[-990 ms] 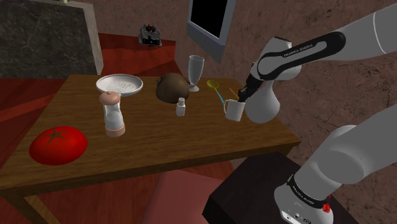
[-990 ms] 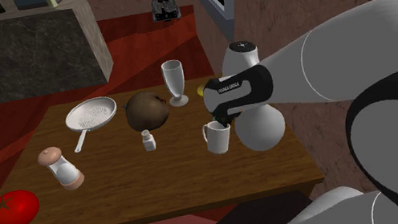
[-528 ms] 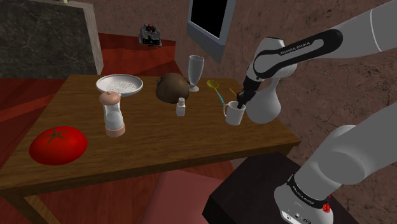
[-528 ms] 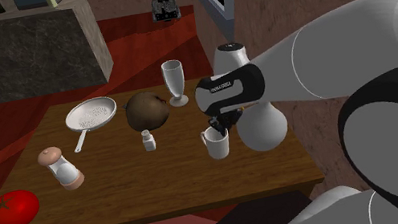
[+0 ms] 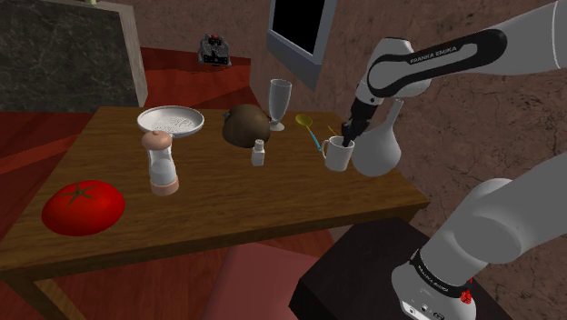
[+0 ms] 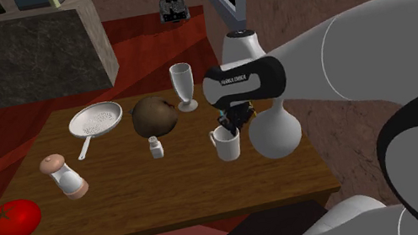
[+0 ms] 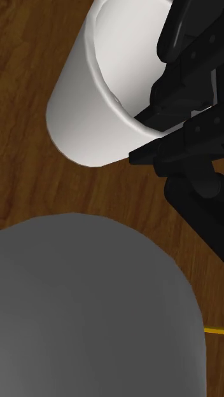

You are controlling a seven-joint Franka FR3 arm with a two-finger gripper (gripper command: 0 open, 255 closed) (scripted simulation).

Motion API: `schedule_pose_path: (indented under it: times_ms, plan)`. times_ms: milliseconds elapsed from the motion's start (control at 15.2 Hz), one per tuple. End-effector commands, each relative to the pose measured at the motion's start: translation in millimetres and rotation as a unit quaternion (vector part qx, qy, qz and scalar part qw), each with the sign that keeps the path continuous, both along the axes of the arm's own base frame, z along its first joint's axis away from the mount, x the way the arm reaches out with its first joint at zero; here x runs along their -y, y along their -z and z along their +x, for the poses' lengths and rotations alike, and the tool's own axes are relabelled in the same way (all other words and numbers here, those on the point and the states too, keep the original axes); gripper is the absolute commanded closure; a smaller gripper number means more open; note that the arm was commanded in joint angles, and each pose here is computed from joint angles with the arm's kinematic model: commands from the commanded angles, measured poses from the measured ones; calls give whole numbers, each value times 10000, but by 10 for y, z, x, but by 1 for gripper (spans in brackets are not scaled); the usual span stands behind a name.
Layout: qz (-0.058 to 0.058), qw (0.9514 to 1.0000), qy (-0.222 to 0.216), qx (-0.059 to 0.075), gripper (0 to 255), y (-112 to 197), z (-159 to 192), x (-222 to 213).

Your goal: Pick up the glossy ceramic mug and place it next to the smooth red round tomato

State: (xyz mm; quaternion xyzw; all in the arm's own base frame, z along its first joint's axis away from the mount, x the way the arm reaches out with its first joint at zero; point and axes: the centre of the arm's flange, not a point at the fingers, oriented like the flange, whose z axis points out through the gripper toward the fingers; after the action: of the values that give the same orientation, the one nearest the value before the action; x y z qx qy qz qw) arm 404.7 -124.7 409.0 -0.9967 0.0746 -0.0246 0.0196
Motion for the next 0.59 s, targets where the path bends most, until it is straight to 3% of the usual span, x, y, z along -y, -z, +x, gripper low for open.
schedule_pose_path:
  times_ms: [0,528]
  plan:
    - [0,10000,1,-1,255,-101,-5,1]
    - [0,10000,1,-1,255,-523,-5,1]
